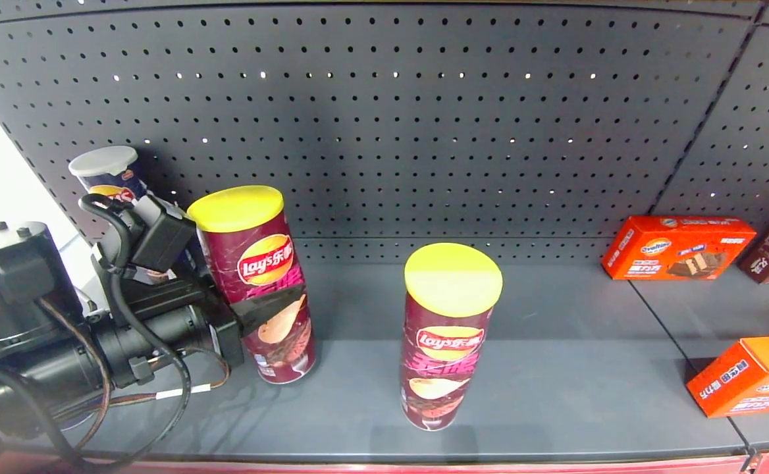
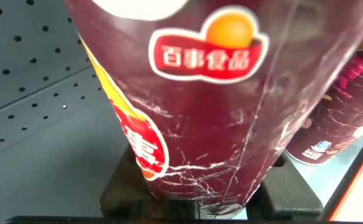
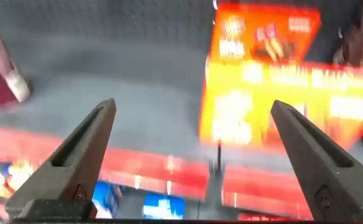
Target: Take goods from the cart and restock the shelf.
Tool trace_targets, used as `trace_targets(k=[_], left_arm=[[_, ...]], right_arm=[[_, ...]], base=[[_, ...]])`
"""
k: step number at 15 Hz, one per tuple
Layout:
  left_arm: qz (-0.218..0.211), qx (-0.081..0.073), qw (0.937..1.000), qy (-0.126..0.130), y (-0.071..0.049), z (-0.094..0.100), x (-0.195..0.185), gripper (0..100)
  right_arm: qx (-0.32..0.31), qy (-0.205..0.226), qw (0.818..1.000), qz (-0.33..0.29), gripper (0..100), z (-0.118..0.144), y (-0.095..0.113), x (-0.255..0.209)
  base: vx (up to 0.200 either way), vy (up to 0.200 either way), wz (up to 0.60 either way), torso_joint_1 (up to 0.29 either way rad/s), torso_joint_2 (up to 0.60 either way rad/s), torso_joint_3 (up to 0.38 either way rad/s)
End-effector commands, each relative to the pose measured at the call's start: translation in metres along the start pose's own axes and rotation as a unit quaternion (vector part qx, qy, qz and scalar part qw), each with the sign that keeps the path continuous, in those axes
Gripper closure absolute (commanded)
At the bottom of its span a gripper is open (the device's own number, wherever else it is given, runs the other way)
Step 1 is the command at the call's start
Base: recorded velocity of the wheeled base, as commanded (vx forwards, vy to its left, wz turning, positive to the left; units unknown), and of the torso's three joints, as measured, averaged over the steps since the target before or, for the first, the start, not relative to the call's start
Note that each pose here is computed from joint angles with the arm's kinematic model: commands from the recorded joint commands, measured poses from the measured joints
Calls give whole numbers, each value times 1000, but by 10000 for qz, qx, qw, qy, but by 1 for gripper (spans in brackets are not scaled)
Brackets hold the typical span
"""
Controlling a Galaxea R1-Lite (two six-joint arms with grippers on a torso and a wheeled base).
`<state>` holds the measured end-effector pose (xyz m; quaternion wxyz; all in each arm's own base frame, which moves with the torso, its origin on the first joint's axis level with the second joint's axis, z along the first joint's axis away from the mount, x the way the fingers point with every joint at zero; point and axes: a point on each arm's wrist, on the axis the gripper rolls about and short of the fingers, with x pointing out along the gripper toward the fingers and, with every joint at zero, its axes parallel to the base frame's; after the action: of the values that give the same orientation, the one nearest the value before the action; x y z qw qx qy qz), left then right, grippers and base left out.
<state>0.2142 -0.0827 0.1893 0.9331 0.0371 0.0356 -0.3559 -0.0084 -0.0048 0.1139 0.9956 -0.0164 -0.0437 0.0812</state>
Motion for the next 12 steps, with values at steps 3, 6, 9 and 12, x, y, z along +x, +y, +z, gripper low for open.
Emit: trace_targets(k=[3,6,9,12], left_arm=[[-29,25,10000,-56,-2,2,-2,100],[-49,43,9999,-100,-3,4,-4,100],[-132,64,9998,-119,-8,5,-4,100],[-241,88,9995,-181,-13,8,-5,100]], right_arm=[[-74,550,9984,47,0,-31,1,-10],[11,405,9936,1057,0,-35,2,-14],[190,379,9912,1254,0,-37,0,-16],[205,381,9913,1246,0,-37,-1,-16]], base=[[0,0,0,0,0,0],[0,0,0,0,0,0],[0,0,0,0,0,0],[0,0,0,0,0,0]])
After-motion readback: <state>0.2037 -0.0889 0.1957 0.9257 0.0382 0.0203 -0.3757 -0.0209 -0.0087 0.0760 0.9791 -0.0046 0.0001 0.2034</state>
